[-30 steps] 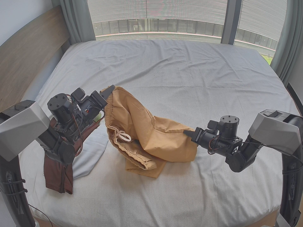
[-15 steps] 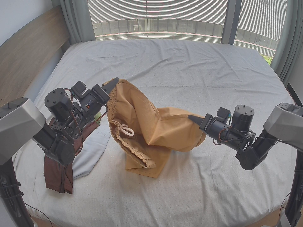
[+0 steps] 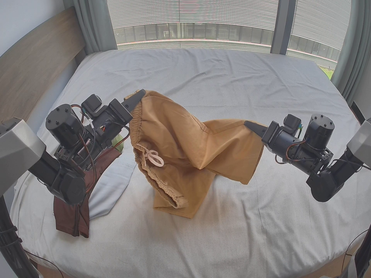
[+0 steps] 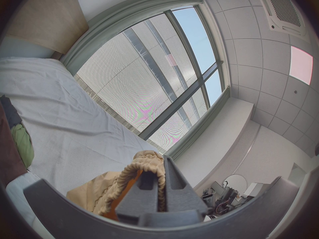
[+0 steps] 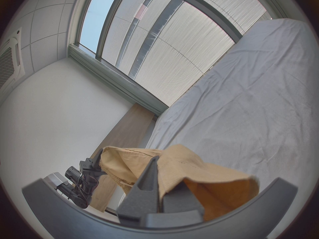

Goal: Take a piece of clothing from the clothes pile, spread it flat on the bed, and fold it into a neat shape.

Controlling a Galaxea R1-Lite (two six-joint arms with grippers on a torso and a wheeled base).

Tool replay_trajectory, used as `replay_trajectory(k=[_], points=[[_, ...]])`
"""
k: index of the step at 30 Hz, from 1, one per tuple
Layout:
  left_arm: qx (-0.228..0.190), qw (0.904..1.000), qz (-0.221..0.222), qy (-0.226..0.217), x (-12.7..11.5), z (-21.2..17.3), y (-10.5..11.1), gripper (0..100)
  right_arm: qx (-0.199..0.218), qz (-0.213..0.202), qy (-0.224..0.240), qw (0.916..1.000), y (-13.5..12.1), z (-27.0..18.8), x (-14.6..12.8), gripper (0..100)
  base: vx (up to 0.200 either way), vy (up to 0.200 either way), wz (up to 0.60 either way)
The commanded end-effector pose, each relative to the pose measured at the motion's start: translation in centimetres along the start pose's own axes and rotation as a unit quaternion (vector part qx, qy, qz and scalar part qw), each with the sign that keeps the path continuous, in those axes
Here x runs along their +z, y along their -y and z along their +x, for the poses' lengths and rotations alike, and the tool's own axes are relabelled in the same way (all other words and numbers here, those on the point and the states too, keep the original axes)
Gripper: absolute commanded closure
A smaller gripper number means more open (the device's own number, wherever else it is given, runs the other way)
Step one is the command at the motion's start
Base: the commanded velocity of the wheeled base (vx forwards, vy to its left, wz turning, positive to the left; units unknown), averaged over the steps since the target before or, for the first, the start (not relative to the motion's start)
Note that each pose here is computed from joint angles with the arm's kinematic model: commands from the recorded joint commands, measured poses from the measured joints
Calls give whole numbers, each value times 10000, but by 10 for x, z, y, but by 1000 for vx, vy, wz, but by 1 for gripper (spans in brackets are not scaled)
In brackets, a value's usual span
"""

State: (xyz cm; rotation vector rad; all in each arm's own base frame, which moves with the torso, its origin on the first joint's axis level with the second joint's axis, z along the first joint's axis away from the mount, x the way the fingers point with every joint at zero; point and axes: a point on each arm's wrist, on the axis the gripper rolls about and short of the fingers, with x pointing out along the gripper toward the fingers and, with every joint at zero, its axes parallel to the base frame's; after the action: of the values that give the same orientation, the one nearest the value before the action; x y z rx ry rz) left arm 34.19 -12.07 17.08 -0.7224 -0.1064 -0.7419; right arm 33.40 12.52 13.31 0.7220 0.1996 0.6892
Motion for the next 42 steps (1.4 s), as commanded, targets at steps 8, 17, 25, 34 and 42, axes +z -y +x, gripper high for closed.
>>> replay_trajectory(k=[8, 17, 25, 34, 42], points=[[-57, 9975, 626, -329, -3, -12, -5, 100, -12, -295, 285, 9992, -4, -11, 20, 100, 0, 0, 0], [-3, 9969, 710, -328, 5, -18, -12, 100, -3, -377, 500, 9980, -8, -19, 34, 100, 0, 0, 0], [66, 9964, 809, -244, 12, -19, -18, 100, -25, -435, 656, 9969, -8, -24, 45, 100, 0, 0, 0], [32, 9956, 924, -176, 20, -20, -18, 100, -58, -493, 790, 9956, -14, -32, 58, 100, 0, 0, 0], [4, 9948, 1014, -10, 32, -22, -15, 100, -61, -543, 910, 9944, -15, -36, 65, 100, 0, 0, 0]])
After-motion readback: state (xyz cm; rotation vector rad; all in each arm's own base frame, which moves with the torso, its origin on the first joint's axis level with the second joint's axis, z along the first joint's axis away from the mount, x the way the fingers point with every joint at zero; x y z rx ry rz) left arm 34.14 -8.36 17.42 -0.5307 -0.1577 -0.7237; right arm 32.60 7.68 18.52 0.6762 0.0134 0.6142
